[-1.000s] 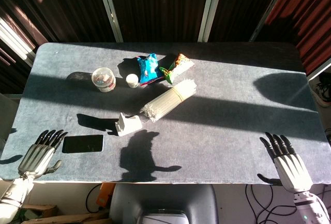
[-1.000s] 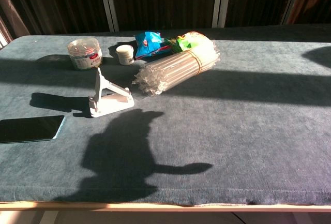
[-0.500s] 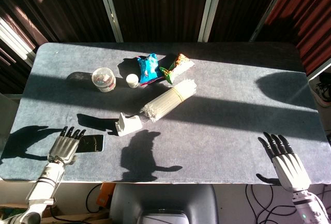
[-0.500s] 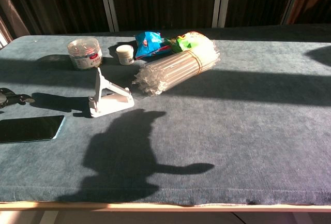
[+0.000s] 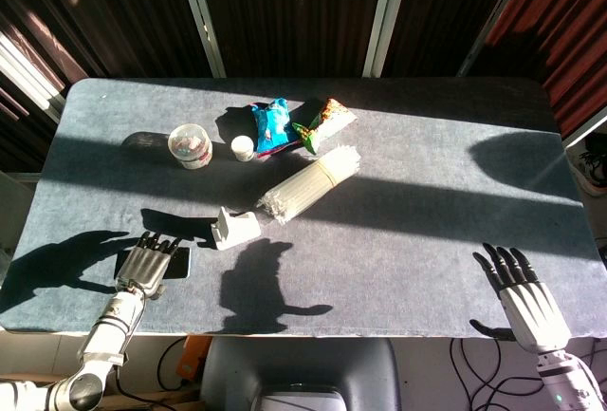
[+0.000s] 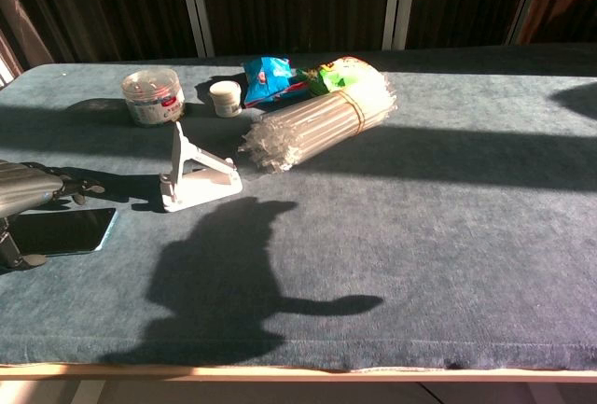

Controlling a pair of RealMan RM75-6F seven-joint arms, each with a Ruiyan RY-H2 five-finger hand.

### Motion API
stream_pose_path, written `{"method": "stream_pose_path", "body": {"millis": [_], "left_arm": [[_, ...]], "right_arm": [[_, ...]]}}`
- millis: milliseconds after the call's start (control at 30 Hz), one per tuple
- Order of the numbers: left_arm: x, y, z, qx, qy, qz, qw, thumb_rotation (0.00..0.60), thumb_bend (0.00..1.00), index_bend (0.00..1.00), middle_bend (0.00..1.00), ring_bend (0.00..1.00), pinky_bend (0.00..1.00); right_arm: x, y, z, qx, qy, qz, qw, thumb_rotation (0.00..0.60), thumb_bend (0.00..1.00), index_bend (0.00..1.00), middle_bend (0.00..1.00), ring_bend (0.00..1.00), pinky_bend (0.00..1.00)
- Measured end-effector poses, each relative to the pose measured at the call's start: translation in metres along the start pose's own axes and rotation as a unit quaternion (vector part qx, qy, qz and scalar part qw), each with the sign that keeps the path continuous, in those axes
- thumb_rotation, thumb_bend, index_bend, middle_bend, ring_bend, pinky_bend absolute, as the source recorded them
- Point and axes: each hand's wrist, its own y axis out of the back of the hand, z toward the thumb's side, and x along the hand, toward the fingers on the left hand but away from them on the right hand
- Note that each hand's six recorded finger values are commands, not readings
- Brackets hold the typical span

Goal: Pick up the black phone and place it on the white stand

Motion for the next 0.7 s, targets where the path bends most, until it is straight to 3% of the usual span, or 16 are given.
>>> {"method": "stream_pose_path", "body": {"millis": [333, 600, 700], "left_arm": [[0.014, -0.003, 0.001, -0.011, 0.009, -0.016, 0.9998, 0.6, 0.3, 0.16, 0.29, 0.04, 0.0], [0.017, -0.008, 0.001, 0.003, 0.012, -0.026, 0.9996, 0.6, 0.3, 0.19, 0.31, 0.06, 0.0], [0.019, -0.009, -0.001, 0.003, 0.017, -0.028, 0.9995, 0.6, 0.29, 0.24, 0.38, 0.11, 0.0]], "right_arm": [[0.0, 0.001, -0.001, -0.001, -0.001, -0.002, 1.0, 0.6, 0.24, 0.0, 0.0, 0.0, 0.0], [0.0, 0.002, -0.002, -0.004, -0.003, -0.005, 1.0, 0.6, 0.24, 0.0, 0.0, 0.0, 0.0], [0.0, 0.002, -0.002, -0.003, -0.003, -0.004, 1.0, 0.6, 0.24, 0.0, 0.0, 0.0, 0.0]]}}
